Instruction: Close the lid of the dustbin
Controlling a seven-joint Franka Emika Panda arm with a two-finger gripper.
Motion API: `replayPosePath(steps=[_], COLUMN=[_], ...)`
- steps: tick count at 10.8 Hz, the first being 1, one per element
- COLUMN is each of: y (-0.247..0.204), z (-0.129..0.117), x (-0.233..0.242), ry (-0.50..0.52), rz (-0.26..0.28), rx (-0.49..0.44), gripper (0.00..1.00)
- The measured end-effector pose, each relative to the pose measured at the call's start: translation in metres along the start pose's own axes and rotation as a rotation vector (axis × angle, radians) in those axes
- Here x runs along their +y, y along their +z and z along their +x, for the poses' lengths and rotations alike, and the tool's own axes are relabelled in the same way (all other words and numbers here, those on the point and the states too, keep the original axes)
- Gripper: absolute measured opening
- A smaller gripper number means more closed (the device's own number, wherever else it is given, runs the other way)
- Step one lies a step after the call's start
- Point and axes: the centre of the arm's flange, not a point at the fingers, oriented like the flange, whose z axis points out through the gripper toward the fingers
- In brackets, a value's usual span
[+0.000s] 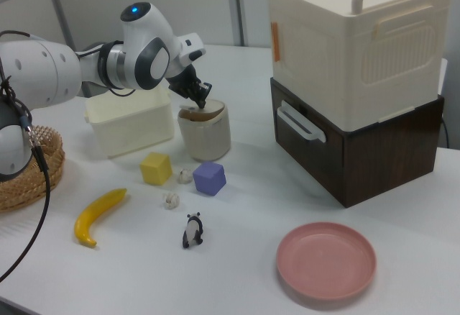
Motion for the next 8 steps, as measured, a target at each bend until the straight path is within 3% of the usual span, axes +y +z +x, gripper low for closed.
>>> replayPosePath(steps=[8], y=[0.0134], z=[-0.0094], x=[-0.0084], ry=[-0.013], rz=[0.004], rx=[-0.029], gripper=[0.01])
